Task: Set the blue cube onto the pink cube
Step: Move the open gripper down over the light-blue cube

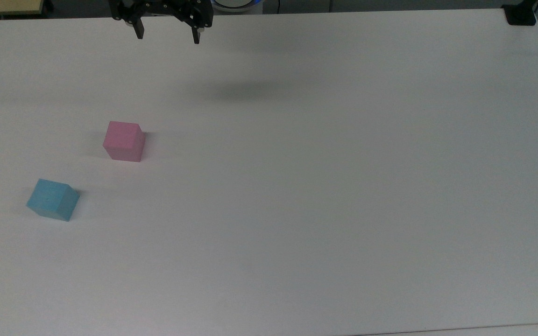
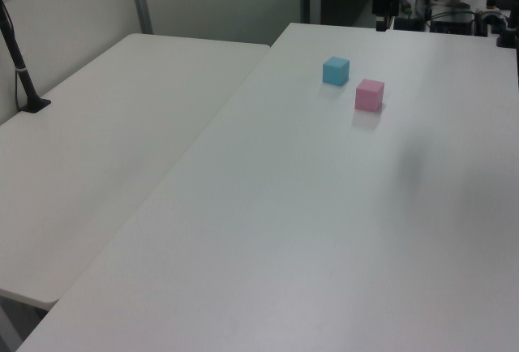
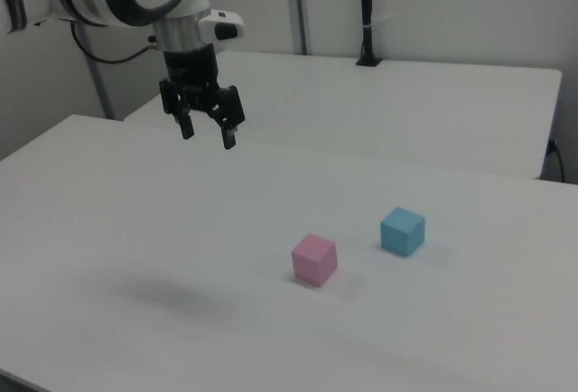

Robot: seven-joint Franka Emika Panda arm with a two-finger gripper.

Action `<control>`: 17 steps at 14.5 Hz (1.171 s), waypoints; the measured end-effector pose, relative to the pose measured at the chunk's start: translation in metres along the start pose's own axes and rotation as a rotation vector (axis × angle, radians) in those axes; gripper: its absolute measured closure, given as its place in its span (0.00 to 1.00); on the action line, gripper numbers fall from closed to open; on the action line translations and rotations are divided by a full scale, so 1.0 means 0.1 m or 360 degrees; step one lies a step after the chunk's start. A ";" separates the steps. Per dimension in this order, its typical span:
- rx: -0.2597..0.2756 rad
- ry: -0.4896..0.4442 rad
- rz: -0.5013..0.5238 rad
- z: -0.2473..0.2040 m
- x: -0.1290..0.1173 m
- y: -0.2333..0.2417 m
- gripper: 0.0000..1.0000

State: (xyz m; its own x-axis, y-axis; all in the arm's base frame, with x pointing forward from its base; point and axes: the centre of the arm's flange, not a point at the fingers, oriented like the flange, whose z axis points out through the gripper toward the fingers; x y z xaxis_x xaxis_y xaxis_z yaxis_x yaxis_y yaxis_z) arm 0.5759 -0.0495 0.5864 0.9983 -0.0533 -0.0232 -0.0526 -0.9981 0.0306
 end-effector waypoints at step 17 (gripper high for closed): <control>-0.0075 0.0214 0.0010 0.55 0.52 0.77 0.00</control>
State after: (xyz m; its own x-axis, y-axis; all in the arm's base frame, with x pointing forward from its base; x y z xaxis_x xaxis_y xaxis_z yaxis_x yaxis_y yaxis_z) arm 0.6227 -0.1304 0.5324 0.9924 -0.0521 0.1111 -0.0609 -0.9951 0.0774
